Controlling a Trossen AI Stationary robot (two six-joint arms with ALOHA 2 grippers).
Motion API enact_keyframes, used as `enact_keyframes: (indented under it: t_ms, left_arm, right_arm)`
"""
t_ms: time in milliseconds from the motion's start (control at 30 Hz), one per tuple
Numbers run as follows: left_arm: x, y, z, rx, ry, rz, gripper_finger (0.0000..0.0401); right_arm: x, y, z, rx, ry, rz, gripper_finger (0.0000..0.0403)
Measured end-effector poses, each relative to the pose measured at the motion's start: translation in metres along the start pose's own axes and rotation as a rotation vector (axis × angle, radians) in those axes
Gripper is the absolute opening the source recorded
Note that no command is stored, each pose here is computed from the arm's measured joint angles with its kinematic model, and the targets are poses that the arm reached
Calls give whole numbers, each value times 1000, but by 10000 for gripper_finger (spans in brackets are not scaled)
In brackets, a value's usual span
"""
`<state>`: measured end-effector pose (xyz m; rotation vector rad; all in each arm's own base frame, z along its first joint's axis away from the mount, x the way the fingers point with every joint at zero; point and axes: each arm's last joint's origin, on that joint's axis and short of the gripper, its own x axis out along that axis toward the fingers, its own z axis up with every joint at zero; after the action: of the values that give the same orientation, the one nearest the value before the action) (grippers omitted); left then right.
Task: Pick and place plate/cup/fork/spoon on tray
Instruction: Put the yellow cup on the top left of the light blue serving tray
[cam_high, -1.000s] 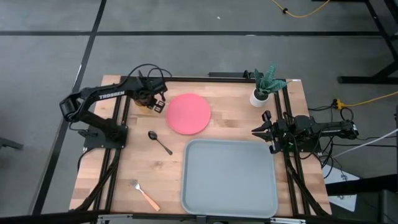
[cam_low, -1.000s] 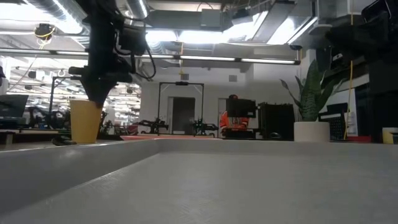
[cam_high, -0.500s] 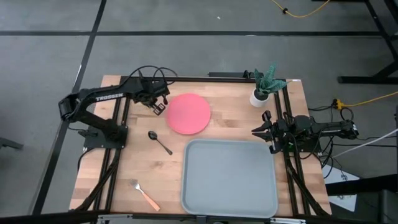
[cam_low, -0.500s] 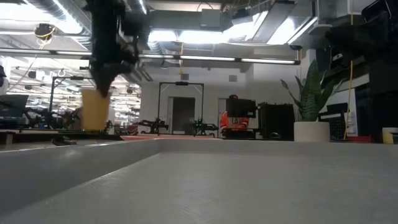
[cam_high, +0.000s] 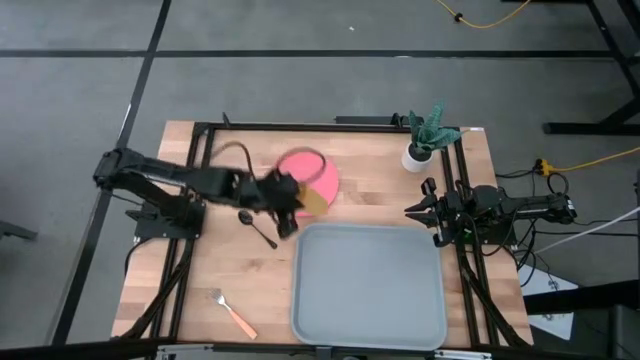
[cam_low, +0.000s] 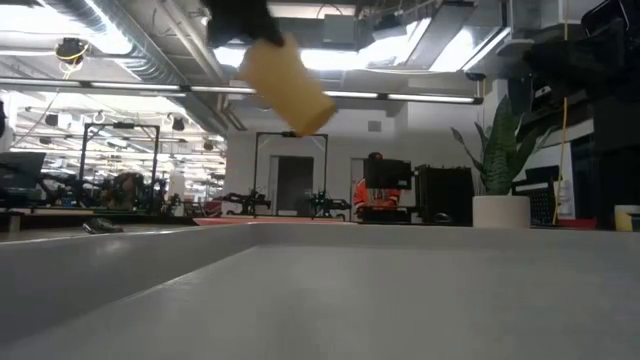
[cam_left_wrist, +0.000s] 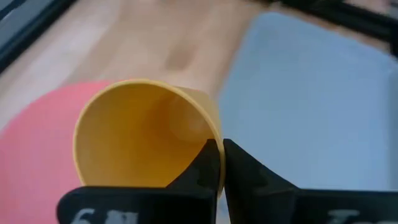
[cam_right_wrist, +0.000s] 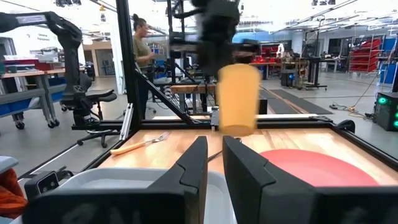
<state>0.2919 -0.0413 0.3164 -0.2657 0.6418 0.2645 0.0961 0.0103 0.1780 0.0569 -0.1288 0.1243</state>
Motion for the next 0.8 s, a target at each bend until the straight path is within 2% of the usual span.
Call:
enact_keyframes:
  t_ms: [200,300,500,667,800]
  left_arm:
    - [39,-47,-22,67,-8,-62,1]
    - [58,-61,-31,78,44,-62,1]
    - [79,-76,-35,96,129,-25,1]
    - [96,-78,-48,90,275,24,0]
    - [98,-83,-48,78,296,19,0]
  right_arm:
    - [0,0,0,0,0,0,56]
    - [0,0,0,0,0,0,56]
    - [0,0,0,0,0,0,56]
    - [0,0,0,0,0,0,56]
    - [0,0,0,0,3,0,56]
